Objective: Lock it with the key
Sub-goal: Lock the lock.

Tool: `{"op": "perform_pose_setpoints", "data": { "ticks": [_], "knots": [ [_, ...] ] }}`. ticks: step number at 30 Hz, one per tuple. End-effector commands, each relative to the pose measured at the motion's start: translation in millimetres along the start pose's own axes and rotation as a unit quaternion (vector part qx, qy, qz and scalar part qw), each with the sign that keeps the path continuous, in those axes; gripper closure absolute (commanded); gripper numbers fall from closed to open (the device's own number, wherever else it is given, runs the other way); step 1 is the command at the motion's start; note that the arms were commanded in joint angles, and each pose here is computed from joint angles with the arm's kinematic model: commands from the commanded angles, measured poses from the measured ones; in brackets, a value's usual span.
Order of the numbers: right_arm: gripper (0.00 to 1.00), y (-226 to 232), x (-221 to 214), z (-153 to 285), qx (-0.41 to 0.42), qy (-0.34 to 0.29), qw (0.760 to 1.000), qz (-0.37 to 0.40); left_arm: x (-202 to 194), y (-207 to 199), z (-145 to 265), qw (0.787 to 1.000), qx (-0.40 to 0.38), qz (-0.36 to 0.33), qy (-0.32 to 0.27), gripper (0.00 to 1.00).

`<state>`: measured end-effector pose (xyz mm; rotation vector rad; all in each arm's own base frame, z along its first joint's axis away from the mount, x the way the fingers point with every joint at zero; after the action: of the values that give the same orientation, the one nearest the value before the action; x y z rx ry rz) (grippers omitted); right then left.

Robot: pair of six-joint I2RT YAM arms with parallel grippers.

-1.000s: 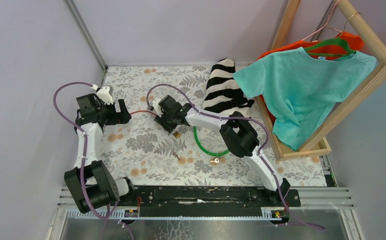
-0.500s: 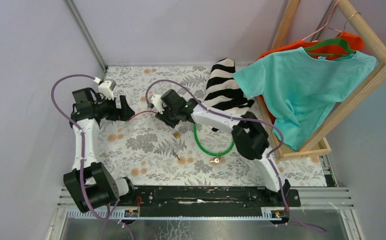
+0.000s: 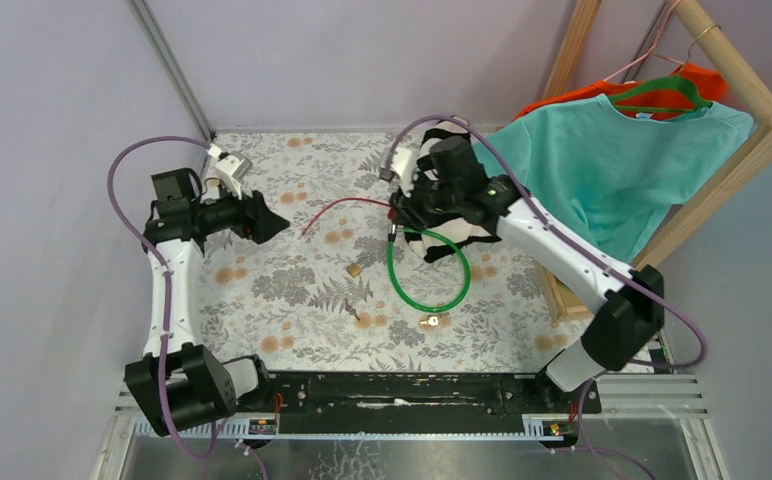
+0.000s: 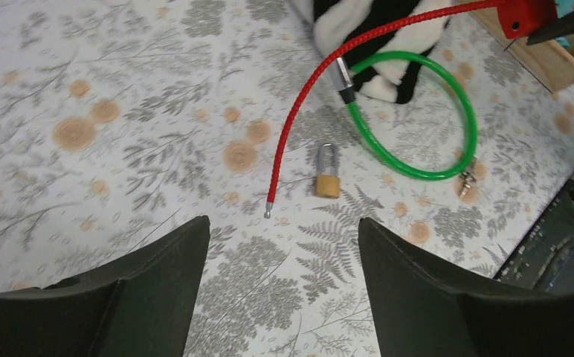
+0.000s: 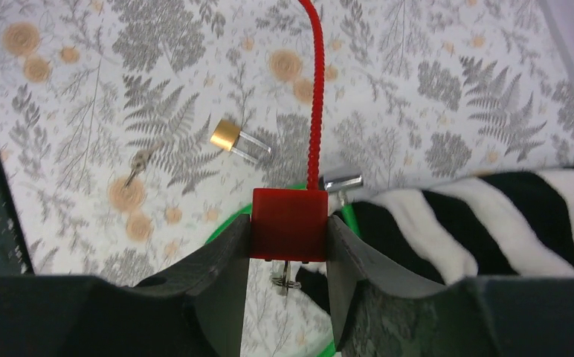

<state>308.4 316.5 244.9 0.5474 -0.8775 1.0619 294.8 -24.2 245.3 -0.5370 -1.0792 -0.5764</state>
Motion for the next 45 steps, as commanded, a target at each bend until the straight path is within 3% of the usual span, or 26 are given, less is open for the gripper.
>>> {"op": "perform_pose_setpoints", "data": {
  "ticks": [1,11,24,26,36,41,45],
  "knots": [
    [1.00,24,-7,39,0.076,-0.030,0.997,0.002,17,-31,-9,0.997,-0.058,-0.043,-0.014,0.21],
    [1.00,48,-30,73,0.203,-0.087,0.972,-0.078,11,-85,-38,0.983,-0.143,-0.114,0.008,0.22],
    [1.00,67,-40,77,0.263,-0.098,0.957,-0.073,0,-165,-92,0.936,-0.293,-0.187,0.052,0.23],
    [1.00,69,-42,77,0.265,-0.100,0.956,-0.074,-5,-171,-99,0.932,-0.304,-0.187,0.065,0.26],
    [1.00,72,-47,75,0.270,-0.103,0.954,-0.084,-12,-192,-119,0.919,-0.340,-0.182,0.089,0.68],
    [1.00,71,-52,70,0.268,-0.100,0.954,-0.094,-5,-198,-117,0.917,-0.346,-0.179,0.083,0.97],
    [0.84,69,-59,65,0.260,-0.092,0.956,-0.102,2,-200,-115,0.918,-0.346,-0.176,0.078,1.00]
  ]
}}
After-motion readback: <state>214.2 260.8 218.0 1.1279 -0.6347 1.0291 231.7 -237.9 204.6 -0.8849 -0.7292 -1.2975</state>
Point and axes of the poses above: each gripper's point midway between its finger pads, its own z axis back along the fingers, its own y axis along the line the jaws close on, x = y × z, the point moved 2 cm from there along z, back along the fingers, and after that the axes turned 8 degrees about -z, right-handed, at the moved point
